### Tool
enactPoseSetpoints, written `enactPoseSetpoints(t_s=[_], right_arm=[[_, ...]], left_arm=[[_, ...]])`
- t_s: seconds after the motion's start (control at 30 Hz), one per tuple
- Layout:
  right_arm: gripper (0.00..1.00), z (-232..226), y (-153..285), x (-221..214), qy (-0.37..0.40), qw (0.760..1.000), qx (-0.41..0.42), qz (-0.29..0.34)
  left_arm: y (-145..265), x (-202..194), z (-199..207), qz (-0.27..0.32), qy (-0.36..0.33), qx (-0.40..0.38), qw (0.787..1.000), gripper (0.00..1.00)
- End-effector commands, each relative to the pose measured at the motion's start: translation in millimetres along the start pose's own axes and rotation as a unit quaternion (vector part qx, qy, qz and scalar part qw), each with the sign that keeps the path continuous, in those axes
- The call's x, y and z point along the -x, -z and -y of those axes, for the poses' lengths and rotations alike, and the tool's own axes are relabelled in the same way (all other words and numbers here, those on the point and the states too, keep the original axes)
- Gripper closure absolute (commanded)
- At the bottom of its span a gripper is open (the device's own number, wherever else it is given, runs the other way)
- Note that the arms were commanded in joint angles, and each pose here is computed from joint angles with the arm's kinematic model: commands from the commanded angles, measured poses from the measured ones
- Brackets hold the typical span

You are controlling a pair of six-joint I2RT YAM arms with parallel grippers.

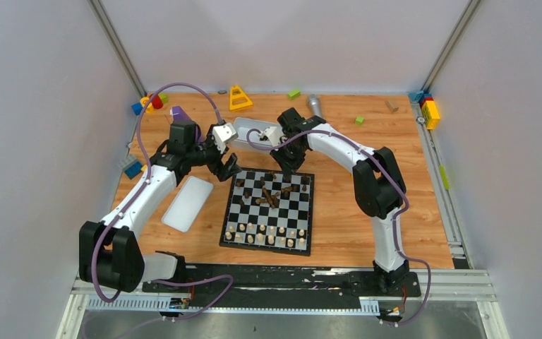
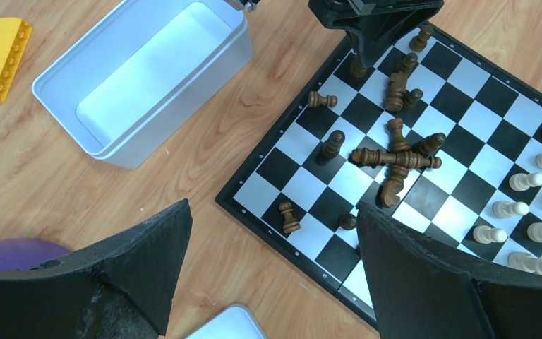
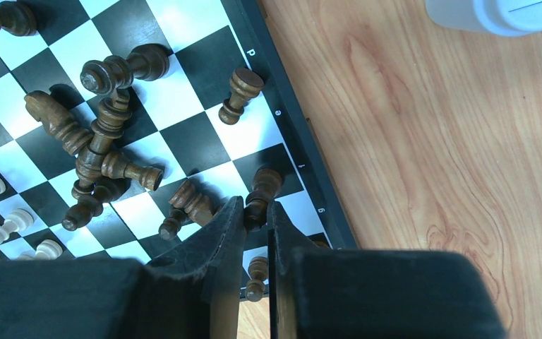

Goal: Set up the chess pieces on the board
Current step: Place the chess piece on the chessboard.

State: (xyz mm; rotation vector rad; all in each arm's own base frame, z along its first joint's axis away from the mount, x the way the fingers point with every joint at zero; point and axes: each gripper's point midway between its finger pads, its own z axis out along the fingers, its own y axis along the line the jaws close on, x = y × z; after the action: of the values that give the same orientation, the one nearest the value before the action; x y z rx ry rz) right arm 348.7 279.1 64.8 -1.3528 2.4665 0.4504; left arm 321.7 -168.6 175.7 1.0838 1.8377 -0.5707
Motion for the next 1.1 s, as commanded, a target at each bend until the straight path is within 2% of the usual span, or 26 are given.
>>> enactPoseSetpoints(t_s=[0.0, 0.43, 0.6, 0.83, 1.07], right_arm=[[0.99, 7, 11, 12, 0.003, 1.0, -0.018, 0.017], [0.97, 10, 9, 17, 0.002, 0.999, -0.022, 0.023], [0.94, 10, 8, 15, 0.001, 1.0, -0.022, 0.021], [0.83, 9, 11, 16, 0.0, 0.999, -0.023, 0.023], [0.67, 9, 17, 22, 0.0, 0.999, -0.027, 0.033]], left_arm=[[6, 6, 3, 0.008, -0.016, 0.002, 1.0, 0.07], [7, 3, 4, 0.006, -0.019, 0.002, 1.0, 0.07], [7, 4, 5, 0.007, -0.02, 0.002, 1.0, 0.06], [8, 3, 5, 0.006, -0.021, 0.002, 1.0, 0.06], [8, 2, 6, 0.006, -0.02, 0.001, 1.0, 0.06]])
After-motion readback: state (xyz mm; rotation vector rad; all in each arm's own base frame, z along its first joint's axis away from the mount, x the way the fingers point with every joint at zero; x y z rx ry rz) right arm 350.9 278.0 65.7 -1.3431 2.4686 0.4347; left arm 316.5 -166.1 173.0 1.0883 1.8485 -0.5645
